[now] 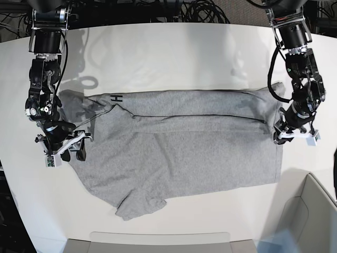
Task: Fold the T-shirt properly
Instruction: 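Lift the held edge with both grippers and fold it over the shirt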
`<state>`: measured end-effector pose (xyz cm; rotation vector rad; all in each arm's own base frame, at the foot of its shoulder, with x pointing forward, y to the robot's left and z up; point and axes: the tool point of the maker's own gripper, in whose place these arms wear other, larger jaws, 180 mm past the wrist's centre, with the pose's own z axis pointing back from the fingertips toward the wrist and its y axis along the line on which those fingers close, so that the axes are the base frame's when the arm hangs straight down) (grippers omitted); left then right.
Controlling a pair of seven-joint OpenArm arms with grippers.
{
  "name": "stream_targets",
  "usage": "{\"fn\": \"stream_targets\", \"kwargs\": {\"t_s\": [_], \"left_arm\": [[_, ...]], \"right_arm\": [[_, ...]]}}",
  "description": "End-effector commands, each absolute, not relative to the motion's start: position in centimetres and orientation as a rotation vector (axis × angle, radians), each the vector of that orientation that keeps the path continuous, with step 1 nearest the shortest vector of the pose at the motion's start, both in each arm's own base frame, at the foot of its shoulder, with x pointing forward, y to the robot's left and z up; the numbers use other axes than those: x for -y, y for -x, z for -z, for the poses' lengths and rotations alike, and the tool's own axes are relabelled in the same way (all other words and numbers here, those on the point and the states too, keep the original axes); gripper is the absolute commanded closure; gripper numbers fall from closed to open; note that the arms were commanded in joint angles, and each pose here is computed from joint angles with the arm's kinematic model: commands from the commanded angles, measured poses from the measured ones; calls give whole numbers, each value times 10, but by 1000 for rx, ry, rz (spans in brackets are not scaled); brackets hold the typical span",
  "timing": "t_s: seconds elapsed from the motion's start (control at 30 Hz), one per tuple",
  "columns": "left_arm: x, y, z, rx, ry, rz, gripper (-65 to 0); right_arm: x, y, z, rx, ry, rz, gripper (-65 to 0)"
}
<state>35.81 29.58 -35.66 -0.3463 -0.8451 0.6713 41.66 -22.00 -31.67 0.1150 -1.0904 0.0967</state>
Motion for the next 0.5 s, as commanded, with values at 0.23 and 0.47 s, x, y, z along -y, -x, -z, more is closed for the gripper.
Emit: {"fn": "stream_targets", "kwargs": {"t_s": [0.23,0.47], "left_arm": [[-310,-347,335,917,309,-653,-100],[-264,-321,360,821,320,-517,0]], "right_arm": [[208,-409,269,1221,-96,-175,-298],[208,-371,326,1078,-109,-155,-70]]}}
